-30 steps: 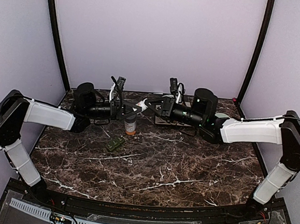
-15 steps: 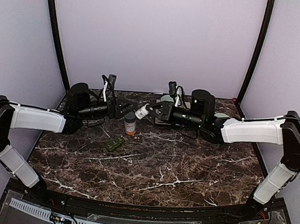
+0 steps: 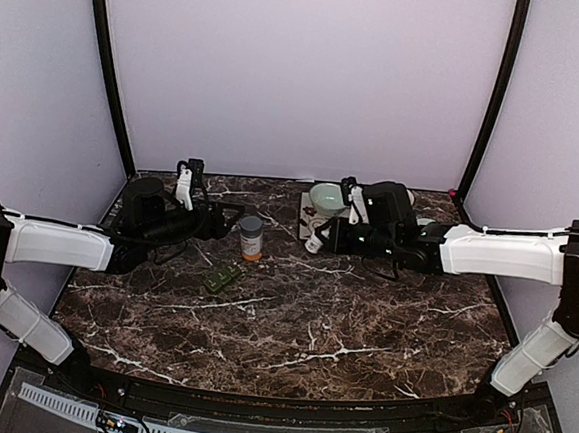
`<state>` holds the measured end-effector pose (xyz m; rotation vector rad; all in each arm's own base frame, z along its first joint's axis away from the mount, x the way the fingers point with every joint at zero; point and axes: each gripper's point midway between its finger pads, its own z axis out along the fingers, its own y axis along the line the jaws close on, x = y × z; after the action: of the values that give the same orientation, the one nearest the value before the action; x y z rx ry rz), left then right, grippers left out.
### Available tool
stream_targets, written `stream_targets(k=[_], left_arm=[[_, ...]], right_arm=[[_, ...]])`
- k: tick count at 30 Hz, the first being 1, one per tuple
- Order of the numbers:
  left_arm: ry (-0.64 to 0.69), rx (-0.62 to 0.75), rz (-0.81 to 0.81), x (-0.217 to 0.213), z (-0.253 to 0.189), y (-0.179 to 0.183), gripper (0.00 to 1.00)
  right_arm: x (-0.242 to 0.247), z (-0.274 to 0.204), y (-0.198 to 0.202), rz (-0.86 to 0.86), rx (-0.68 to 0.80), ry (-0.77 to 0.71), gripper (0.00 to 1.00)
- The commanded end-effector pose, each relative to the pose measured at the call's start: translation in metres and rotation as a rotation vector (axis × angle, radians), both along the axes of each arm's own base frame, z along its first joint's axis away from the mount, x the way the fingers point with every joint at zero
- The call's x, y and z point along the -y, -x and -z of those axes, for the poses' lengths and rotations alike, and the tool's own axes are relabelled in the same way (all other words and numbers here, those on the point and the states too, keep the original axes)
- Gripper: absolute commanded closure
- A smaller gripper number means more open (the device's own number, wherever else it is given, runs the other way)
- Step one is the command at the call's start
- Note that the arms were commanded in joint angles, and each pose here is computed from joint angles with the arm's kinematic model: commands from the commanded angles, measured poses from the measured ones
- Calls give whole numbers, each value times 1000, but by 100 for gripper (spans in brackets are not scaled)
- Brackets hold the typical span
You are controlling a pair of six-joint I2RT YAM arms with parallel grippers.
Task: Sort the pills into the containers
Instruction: Place the pill bottle at the center of the board.
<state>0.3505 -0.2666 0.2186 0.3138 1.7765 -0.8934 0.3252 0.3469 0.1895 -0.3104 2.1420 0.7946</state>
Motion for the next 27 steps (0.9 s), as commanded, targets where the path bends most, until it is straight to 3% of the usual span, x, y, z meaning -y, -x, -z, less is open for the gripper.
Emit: stream_targets(k=[1, 10, 17, 27], left_arm=[[-61, 18, -104, -19, 8, -4, 11], [-117, 1, -159, -29, 29, -9, 11], [-128, -4, -165, -30, 36, -10, 11], [-127, 0, -171, -31, 37, -9, 11]], right_arm=[[61, 33, -13, 189, 1, 231, 100], [131, 80, -11, 372, -68, 426, 100], [159, 100, -9, 441, -100, 482, 100], [160, 119, -4, 441, -142, 472, 86]])
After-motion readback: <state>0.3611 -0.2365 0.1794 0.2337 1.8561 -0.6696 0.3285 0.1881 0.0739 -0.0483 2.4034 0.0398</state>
